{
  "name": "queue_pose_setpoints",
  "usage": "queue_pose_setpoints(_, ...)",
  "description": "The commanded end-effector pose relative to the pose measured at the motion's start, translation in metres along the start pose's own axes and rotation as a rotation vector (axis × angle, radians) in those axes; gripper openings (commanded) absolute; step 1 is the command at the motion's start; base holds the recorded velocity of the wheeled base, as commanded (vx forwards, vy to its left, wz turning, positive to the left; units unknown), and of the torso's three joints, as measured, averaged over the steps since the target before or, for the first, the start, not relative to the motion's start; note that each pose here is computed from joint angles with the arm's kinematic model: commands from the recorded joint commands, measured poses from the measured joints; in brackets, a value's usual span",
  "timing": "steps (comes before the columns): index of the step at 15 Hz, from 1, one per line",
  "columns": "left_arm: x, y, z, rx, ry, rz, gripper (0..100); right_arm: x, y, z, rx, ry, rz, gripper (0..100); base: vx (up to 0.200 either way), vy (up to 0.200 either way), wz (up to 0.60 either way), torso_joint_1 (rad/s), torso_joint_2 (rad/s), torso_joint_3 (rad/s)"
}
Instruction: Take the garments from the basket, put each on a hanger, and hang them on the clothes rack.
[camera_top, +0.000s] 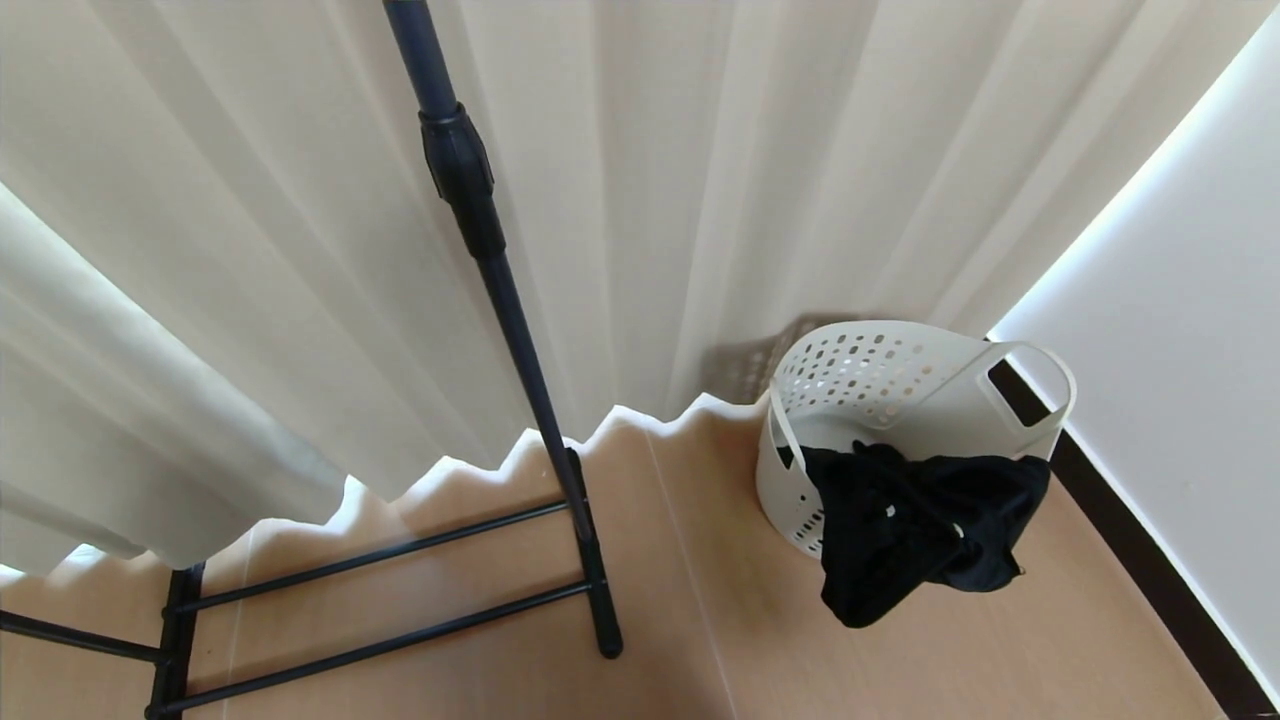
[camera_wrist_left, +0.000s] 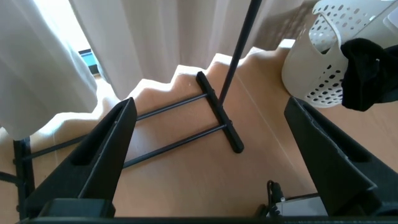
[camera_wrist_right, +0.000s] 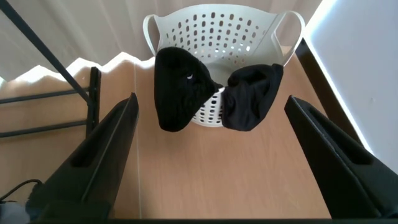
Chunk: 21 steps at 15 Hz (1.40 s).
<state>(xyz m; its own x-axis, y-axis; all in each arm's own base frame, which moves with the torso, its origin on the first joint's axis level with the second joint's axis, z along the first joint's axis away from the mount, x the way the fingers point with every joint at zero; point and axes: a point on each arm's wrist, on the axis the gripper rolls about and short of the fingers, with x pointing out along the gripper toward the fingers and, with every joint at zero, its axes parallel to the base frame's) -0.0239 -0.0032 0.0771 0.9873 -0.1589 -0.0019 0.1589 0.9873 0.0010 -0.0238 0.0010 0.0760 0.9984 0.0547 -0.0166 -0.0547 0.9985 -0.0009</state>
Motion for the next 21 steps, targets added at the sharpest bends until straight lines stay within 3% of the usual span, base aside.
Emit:
queue_pose_setpoints(1,0.0,0.0,0.0,0.0,0.001,0.0,100,0.0,0.0,-0.001,-0.029,0.005,0.002,100,0.0,0.0,0.0,-0.002,0.0,-0.193)
queue_pose_setpoints(7,0.0,0.0,0.0,0.003,0.0,0.0,100,0.0,0.0,-0.001,-0.055,0.008,0.002,100,0.0,0.0,0.0,0.006,0.0,-0.198)
queue_pose_setpoints(8,0.0,0.0,0.0,0.002,0.001,0.003,100,0.003,0.0,0.0,-0.08,0.052,0.017,100,0.0,0.0,0.0,0.007,0.01,-0.144)
queue_pose_setpoints(9,0.0,0.0,0.0,0.002,0.001,0.003,100,0.01,0.0,0.002,-0.1,0.157,0.031,100,0.0,0.0,0.0,-0.007,0.0,-0.08)
queue_pose_setpoints(11,0.0,0.0,0.0,0.002,0.001,0.003,100,0.027,0.001,0.004,-0.145,0.356,0.157,100,0.0,0.0,0.0,0.0,0.0,0.0)
queue_pose_setpoints(12,0.0,0.0,0.0,0.002,0.001,0.003,100,0.037,0.002,0.01,-0.212,0.418,0.252,100,0.0,0.0,0.0,0.0,0.0,0.0)
queue_pose_setpoints(13,0.0,0.0,0.0,0.0,0.001,0.003,100,0.045,0.003,0.019,-0.238,0.439,0.282,100,0.0,0.0,0.0,0.0,0.0,0.0)
queue_pose_setpoints(15,0.0,0.0,0.0,0.002,0.001,0.003,100,0.09,0.012,0.057,-0.277,0.528,0.389,100,0.0,0.0,0.0,0.0,0.0,0.0)
queue_pose_setpoints(16,0.0,0.0,0.0,0.002,0.001,0.003,100,0.092,0.012,0.058,-0.279,0.53,0.395,100,0.0,0.0,0.0,0.0,0.0,0.0)
queue_pose_setpoints(17,0.0,0.0,0.0,0.0,0.0,0.003,100,0.127,0.028,0.073,-0.317,0.598,0.477,100,0.0,0.0,0.0,0.0,0.0,0.0)
queue_pose_setpoints(18,0.0,0.0,0.0,0.002,0.0,0.003,100,0.152,0.041,0.081,-0.351,0.635,0.494,100,0.0,0.0,0.0,0.0,0.0,0.0)
queue_pose_setpoints(19,0.0,0.0,0.0,0.0,0.0,0.003,100,0.185,0.06,0.087,-0.439,0.66,0.494,100,0.0,0.0,0.0,0.0,0.0,0.0)
queue_pose_setpoints(20,0.0,0.0,0.0,0.002,0.001,0.003,100,0.2,0.066,0.09,-0.488,0.66,0.479,100,0.0,0.0,0.0,0.0,0.0,0.0)
queue_pose_setpoints(21,0.0,0.0,0.0,0.002,0.001,0.003,100,0.228,0.076,0.089,-0.614,0.668,0.487,100,0.0,0.0,0.0,0.0,0.0,0.0)
